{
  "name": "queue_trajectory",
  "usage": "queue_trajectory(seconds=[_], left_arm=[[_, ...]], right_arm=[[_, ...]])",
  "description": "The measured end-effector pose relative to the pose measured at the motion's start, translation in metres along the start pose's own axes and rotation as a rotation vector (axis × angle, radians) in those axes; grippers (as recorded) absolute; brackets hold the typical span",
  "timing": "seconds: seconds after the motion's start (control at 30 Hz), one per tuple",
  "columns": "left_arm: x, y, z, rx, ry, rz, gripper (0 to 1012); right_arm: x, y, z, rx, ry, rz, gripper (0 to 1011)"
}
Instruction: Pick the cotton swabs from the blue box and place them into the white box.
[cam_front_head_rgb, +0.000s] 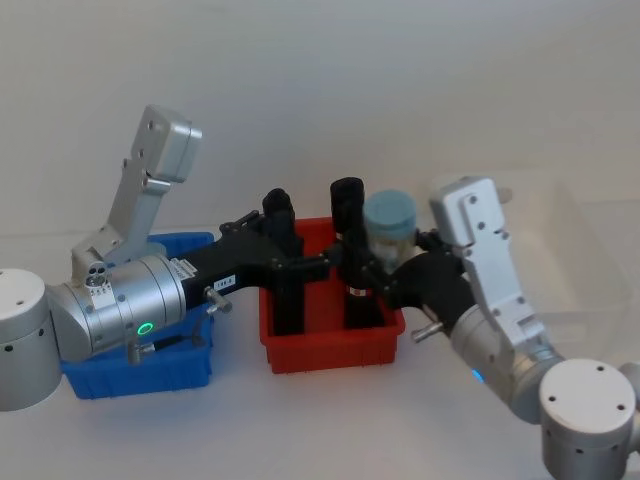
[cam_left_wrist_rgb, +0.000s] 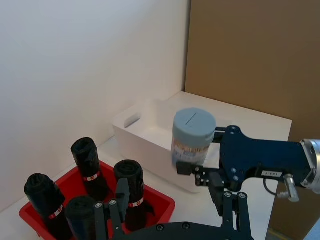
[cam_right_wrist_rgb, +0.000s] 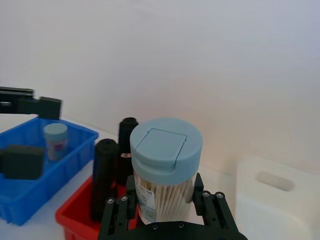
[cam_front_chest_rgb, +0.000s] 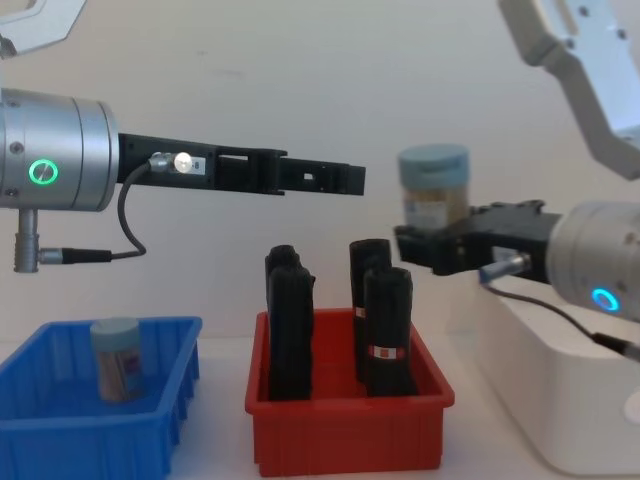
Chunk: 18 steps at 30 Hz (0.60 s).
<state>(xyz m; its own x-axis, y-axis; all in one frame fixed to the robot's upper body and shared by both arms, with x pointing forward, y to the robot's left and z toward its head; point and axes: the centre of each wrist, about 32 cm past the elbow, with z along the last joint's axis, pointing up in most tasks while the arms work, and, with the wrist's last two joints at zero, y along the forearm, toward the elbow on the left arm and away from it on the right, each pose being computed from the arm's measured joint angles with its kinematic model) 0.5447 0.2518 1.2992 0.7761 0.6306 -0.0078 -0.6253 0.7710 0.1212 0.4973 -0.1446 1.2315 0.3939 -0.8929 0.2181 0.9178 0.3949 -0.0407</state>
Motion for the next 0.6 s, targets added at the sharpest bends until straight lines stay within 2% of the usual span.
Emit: queue_trajectory(seconds=[0.13,0.43,0.6], left_arm=[[0.0,0.0,0.0,0.0,0.0,0.0,1003],[0.0,0.0,0.0,0.0,0.0,0.0,1003],[0.0,0.0,0.0,0.0,0.0,0.0,1003]], right_arm=[[0.008,-0.007,-0.003,-0.002,0.011,-0.062,623],[0.034,-0.021,-0.014,-0.022,0.043,-0.206,623],[0.053,-0.022,-0.026,-0.059,0.072,-0.281,623]])
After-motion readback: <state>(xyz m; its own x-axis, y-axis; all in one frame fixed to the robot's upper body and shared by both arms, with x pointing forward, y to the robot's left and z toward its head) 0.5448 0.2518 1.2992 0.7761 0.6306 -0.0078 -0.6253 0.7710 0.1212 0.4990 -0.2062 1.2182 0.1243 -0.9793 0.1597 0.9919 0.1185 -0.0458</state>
